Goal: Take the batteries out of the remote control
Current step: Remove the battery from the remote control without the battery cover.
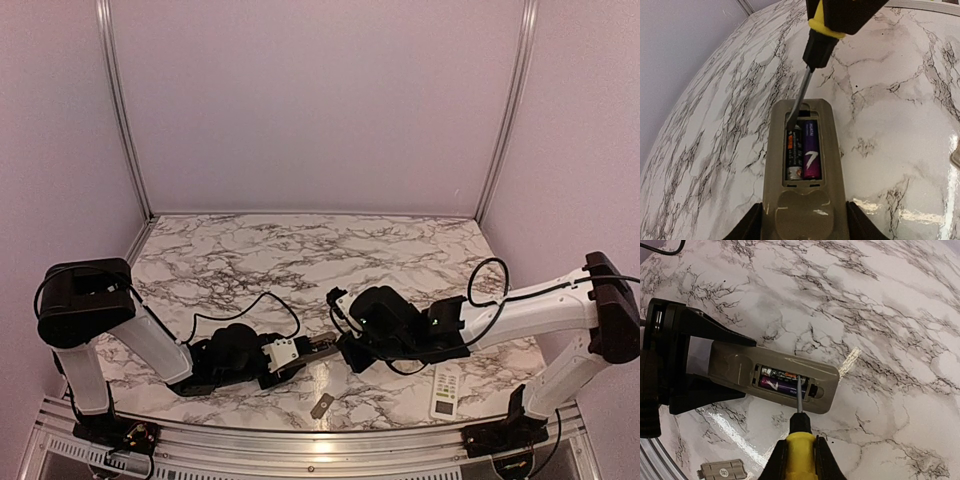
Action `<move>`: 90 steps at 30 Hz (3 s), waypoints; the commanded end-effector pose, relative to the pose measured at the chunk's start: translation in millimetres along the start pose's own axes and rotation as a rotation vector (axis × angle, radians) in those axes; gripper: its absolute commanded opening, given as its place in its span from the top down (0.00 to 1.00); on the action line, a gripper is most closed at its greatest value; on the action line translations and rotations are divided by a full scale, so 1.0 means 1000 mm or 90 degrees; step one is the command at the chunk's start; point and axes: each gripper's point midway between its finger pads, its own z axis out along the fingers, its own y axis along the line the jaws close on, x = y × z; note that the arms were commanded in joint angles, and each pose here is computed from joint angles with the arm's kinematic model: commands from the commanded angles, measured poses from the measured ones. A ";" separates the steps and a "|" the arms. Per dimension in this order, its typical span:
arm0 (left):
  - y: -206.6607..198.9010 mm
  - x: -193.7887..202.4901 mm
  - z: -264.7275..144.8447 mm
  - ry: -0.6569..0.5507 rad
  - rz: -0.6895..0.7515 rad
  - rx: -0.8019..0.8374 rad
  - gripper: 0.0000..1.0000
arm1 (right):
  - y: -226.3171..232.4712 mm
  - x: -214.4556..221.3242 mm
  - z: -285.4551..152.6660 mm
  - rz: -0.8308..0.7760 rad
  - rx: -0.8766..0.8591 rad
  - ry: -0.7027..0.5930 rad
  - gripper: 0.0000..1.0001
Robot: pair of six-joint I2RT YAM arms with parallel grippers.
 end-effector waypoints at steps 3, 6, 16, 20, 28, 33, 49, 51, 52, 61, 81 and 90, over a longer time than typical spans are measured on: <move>-0.011 -0.011 0.003 -0.024 0.008 0.031 1.00 | -0.022 -0.001 -0.007 0.005 0.068 0.005 1.00; -0.011 -0.011 0.004 -0.024 0.007 0.031 1.00 | -0.022 0.000 -0.006 0.003 0.070 0.008 1.00; -0.011 -0.010 0.004 -0.023 0.008 0.031 1.00 | -0.017 0.004 0.000 -0.001 0.058 0.019 1.00; -0.011 -0.010 0.003 -0.022 0.007 0.030 1.00 | -0.014 0.010 0.006 -0.004 0.048 0.033 1.00; -0.011 -0.010 0.004 -0.021 0.008 0.029 1.00 | -0.008 0.020 0.013 -0.017 0.029 0.061 1.00; -0.011 -0.010 0.004 -0.021 0.009 0.029 1.00 | -0.008 0.018 0.014 -0.012 0.030 0.055 1.00; -0.010 -0.007 0.006 -0.014 0.012 0.023 1.00 | 0.007 0.001 -0.009 0.028 -0.079 -0.017 1.00; -0.010 -0.007 0.006 -0.013 0.012 0.022 1.00 | 0.006 -0.001 -0.011 0.042 -0.095 -0.027 1.00; -0.010 -0.007 0.006 -0.013 0.011 0.022 1.00 | 0.006 -0.002 -0.013 0.048 -0.103 -0.031 1.00; -0.010 -0.006 0.007 -0.011 0.012 0.021 1.00 | 0.009 -0.006 -0.016 0.057 -0.126 -0.038 1.00; -0.008 -0.004 0.007 -0.008 0.013 0.014 1.00 | 0.008 -0.005 -0.012 0.053 -0.117 -0.029 1.00; -0.007 -0.004 0.005 -0.009 0.018 0.009 1.00 | 0.006 -0.004 -0.017 0.020 -0.106 -0.002 1.00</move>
